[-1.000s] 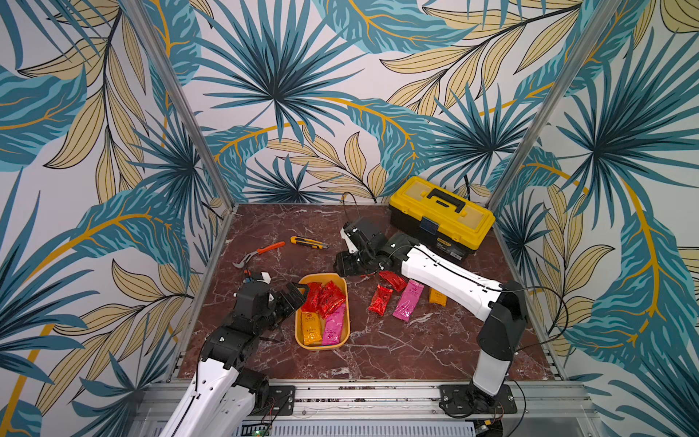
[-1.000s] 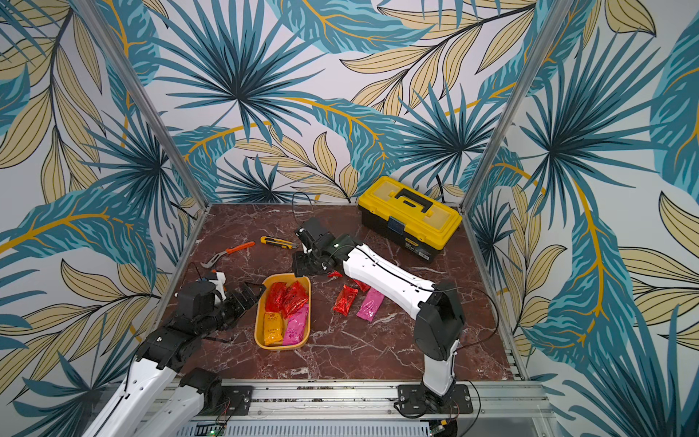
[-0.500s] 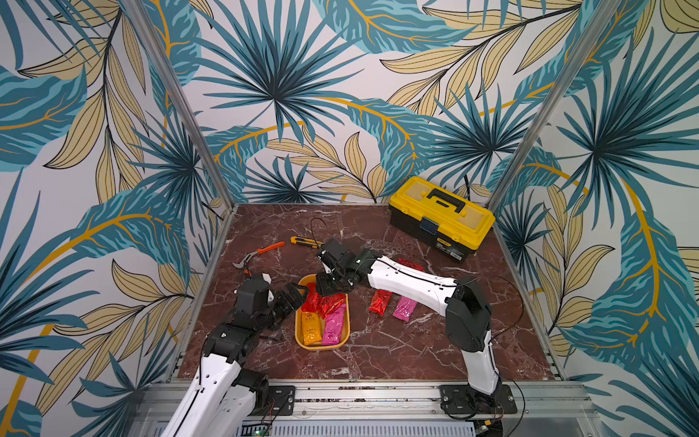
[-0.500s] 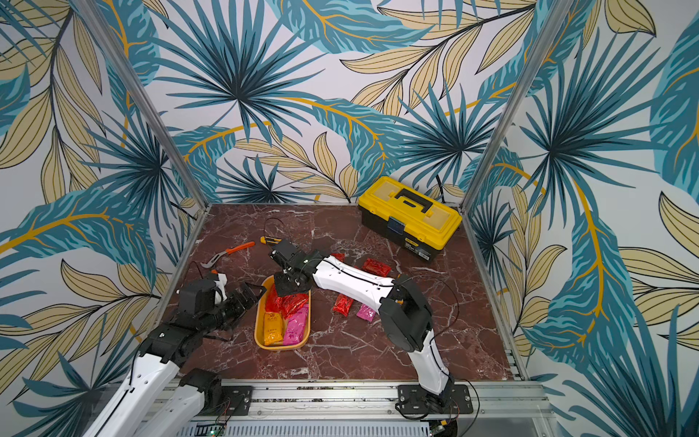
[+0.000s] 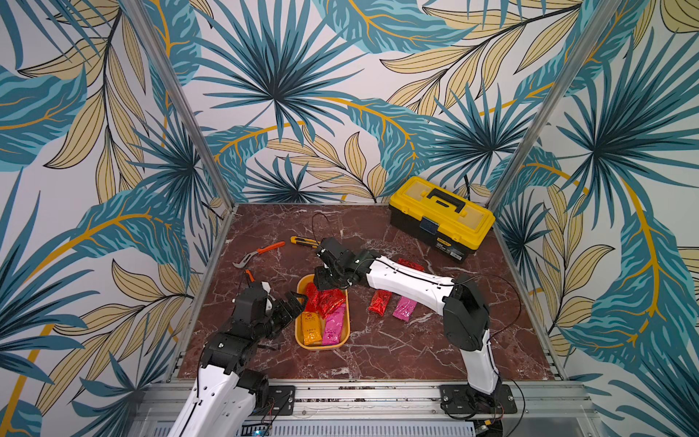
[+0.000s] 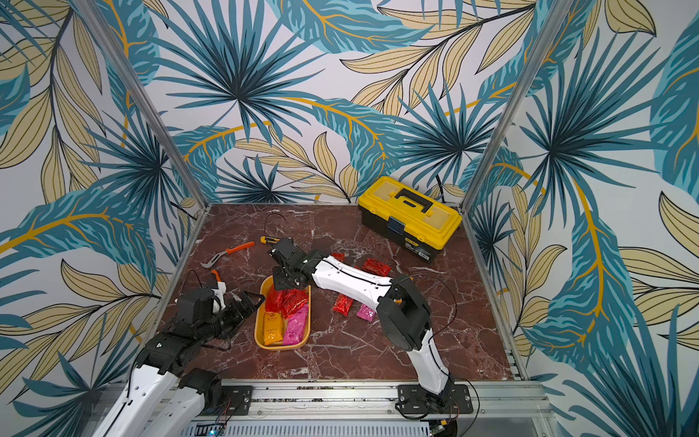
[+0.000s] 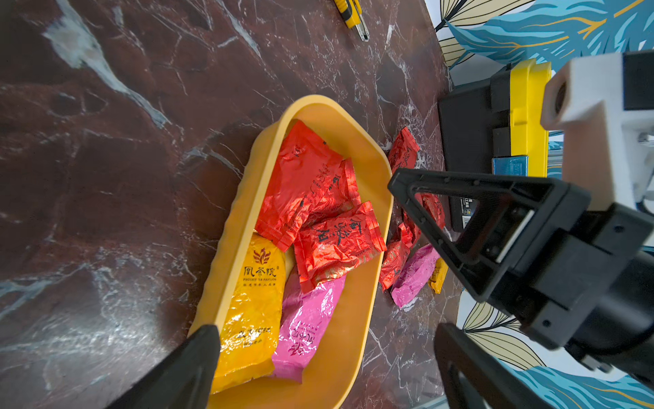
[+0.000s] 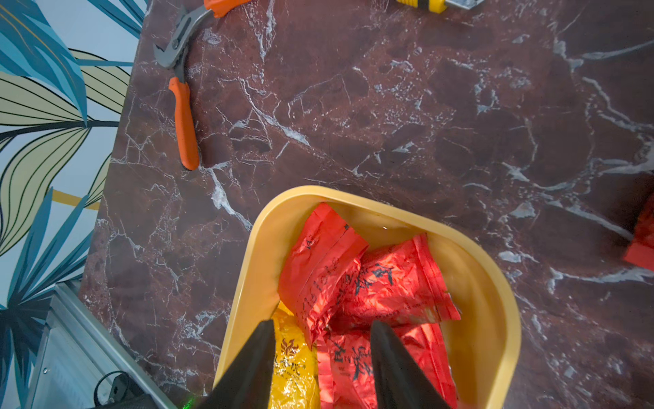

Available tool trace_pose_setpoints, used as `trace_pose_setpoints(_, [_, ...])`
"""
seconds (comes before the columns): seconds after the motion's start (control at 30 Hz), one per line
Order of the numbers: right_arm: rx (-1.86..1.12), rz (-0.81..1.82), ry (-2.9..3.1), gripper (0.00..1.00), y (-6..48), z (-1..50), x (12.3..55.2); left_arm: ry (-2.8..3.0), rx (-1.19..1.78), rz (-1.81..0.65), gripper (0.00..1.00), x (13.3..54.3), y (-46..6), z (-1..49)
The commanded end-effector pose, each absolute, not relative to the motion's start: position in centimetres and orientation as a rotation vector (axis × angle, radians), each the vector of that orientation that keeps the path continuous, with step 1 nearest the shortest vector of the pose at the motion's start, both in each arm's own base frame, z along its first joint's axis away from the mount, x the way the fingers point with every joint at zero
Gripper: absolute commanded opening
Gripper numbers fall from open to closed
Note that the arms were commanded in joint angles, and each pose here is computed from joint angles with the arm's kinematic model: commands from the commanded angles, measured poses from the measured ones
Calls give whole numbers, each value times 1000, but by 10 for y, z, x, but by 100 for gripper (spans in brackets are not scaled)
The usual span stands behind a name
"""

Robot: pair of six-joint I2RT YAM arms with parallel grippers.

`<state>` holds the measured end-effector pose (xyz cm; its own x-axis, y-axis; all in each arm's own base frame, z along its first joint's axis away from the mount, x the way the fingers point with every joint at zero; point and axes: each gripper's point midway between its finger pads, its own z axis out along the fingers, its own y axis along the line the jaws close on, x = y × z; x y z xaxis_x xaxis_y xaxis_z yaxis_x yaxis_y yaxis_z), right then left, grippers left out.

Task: Take the tea bags out of the storage box
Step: Pick up the tea bag from the storage box.

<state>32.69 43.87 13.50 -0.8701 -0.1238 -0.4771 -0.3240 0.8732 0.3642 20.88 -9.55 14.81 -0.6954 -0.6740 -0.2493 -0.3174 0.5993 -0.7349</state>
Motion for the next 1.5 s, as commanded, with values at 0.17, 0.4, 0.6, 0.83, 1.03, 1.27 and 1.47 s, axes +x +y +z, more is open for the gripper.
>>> trace_pose_setpoints(0.17, [-283,601,2606,49,441,117,331,2332,-773,-909,100,205,-94,148])
trace_pose_setpoints(0.4, [-265,608,2595,49,442,115,333,2337,-772,-913,100,205,-94,147])
trace_pose_setpoints(0.6, [-260,605,2611,46,442,106,332,2340,-773,-918,100,203,-95,149])
trace_pose_setpoints(0.83, [-253,586,2631,46,440,91,331,2340,-775,-918,100,202,-95,149])
trace_pose_setpoints(1.03, [-250,568,2647,46,442,79,333,2343,-778,-920,100,202,-95,149])
trace_pose_setpoints(1.27, [-243,550,2655,45,443,66,335,2350,-773,-915,100,200,-95,149])
trace_pose_setpoints(1.47, [-231,561,2655,45,448,61,338,2354,-773,-914,100,199,-95,149])
